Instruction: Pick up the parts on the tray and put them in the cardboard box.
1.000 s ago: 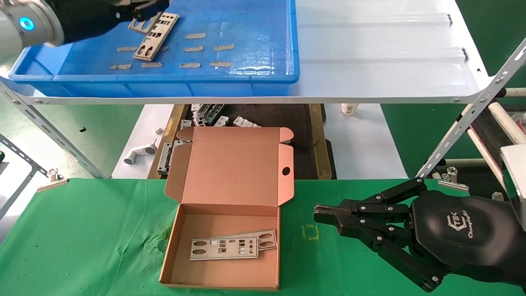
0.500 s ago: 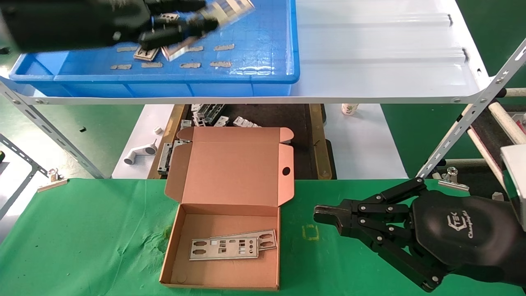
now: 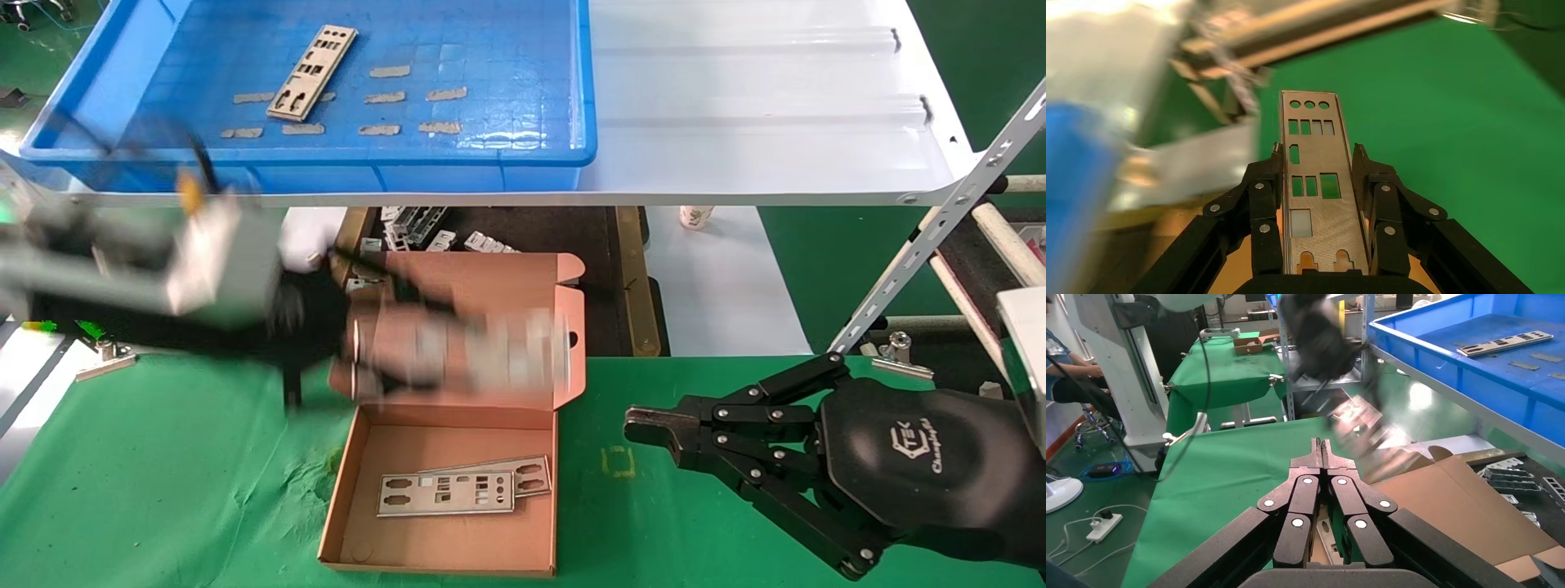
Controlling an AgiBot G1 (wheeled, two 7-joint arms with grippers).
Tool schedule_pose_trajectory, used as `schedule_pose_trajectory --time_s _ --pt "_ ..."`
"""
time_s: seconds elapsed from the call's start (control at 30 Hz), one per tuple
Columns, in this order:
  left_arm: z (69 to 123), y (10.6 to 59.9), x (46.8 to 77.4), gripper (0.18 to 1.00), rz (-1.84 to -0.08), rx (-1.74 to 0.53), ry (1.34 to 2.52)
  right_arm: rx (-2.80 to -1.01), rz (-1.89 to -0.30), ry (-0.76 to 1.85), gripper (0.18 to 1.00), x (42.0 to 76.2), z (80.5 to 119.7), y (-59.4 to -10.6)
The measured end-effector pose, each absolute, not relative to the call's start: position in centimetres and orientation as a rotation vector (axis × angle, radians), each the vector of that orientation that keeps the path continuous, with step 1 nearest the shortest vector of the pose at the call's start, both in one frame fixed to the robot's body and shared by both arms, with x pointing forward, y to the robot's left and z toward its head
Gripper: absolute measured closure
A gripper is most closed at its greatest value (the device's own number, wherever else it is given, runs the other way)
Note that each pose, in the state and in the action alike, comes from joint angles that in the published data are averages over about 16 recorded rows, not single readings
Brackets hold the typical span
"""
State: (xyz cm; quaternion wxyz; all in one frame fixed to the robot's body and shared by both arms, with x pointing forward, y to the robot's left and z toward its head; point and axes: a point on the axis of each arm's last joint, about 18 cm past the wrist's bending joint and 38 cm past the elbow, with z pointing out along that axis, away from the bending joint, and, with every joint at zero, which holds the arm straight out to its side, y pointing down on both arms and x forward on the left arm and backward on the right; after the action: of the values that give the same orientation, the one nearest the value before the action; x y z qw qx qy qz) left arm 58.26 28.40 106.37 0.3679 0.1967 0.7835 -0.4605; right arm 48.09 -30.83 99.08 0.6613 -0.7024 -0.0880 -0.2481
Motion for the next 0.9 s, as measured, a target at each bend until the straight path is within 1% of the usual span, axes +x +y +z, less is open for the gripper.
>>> schedule_pose_trajectory --time_s 0.17,0.33,0.57,0.9 --pt "100.4 27.8 59.3 0.752 -1.110 0.514 2.157 -1.589 -0.561 -0.199 0.988 48.1 99.1 -30.8" --pt "95.7 27.8 61.3 0.752 -1.033 0.478 2.240 -1.589 -0.561 -0.199 0.988 48.1 99.1 -30.8" --pt "91.8 27.5 63.8 0.752 -0.975 0.423 2.279 -1.589 -0.561 -0.199 0.988 48.1 99.1 -30.8" --pt "90.0 26.6 65.5 0.752 -0.987 0.365 2.290 -1.589 -0.561 -0.199 0.988 48.1 99.1 -30.8"
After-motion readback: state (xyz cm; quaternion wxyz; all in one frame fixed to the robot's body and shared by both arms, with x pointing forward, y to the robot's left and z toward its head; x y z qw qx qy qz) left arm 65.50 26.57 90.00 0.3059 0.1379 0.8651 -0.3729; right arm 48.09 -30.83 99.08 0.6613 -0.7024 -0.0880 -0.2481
